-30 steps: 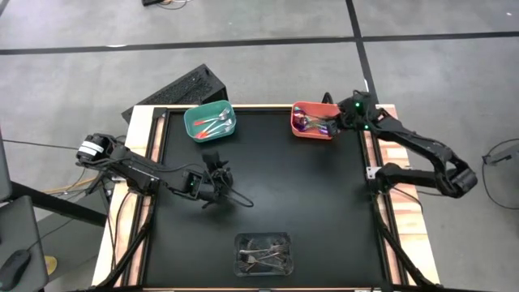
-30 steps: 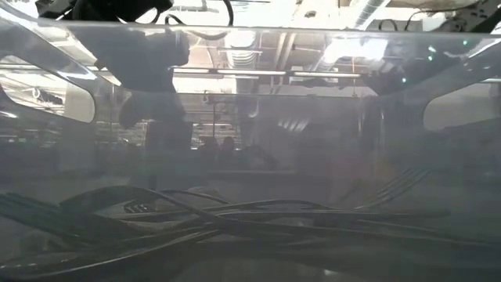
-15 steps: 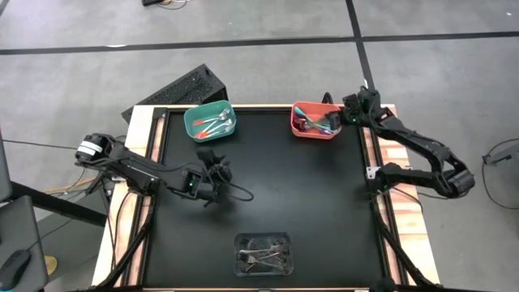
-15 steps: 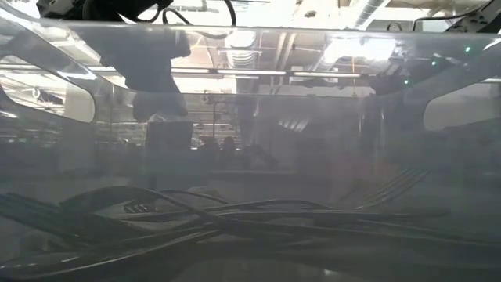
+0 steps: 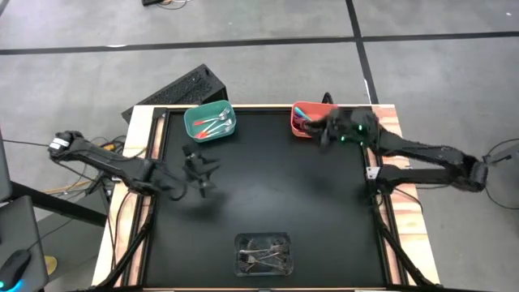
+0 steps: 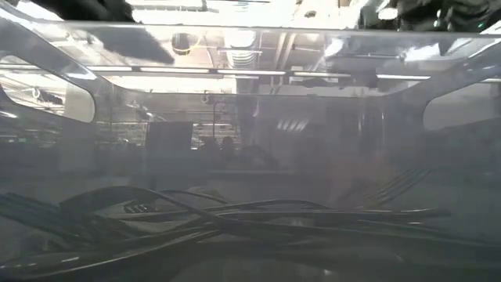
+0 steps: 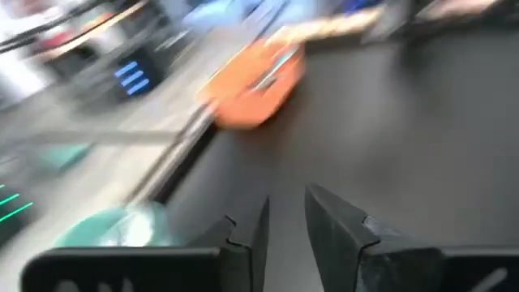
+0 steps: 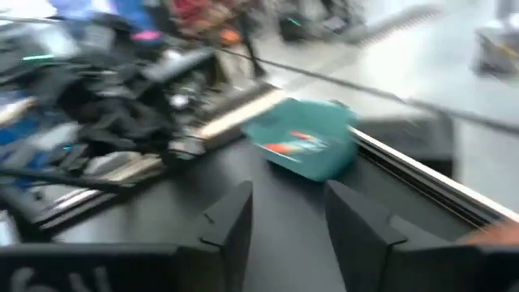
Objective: Sort silverware by color (type)
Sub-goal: Return to Home Position
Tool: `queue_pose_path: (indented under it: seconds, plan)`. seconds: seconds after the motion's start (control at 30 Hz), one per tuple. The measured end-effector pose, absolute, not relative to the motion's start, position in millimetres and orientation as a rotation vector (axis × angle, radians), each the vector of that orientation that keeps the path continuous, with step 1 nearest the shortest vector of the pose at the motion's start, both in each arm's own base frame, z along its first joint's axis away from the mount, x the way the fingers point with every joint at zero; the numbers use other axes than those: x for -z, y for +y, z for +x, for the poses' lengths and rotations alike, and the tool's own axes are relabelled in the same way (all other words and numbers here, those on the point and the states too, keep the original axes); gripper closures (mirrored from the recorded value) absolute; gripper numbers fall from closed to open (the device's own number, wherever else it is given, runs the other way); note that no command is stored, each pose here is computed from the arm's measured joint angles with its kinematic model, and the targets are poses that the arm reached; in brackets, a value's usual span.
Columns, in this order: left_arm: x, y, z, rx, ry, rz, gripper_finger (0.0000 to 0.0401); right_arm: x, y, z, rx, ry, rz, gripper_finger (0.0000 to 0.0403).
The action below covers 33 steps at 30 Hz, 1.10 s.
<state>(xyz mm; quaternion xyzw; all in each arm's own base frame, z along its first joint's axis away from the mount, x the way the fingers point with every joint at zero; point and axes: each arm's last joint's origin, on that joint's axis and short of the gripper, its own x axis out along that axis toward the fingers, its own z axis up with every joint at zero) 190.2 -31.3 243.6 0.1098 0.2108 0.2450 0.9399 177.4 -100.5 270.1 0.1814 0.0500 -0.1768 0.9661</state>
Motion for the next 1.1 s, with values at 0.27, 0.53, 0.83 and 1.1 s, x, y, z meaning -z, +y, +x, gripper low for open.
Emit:
queue_pose_path:
  seconds: [0.27, 0.53, 0.83, 1.1]
  plan:
    - [-254, -23, 157, -0.209, 0.032, 0.124, 0.0372, -280, -18, 209, 0.172, 0.021, 0.209, 0.0356]
    - [-261, -9, 125, -0.239, 0.001, 0.091, 0.0399, -272, 23, 206, 0.165, 0.085, 0.097, 0.0392]
    - [-240, -2, 110, -0.225, -0.08, 0.064, 0.0401, -234, 4, 170, 0.138, -0.014, 0.071, 0.0397]
    - [-222, 3, 111, -0.219, -0.075, 0.037, 0.0401, -233, -25, 134, 0.153, -0.019, 0.089, 0.0399]
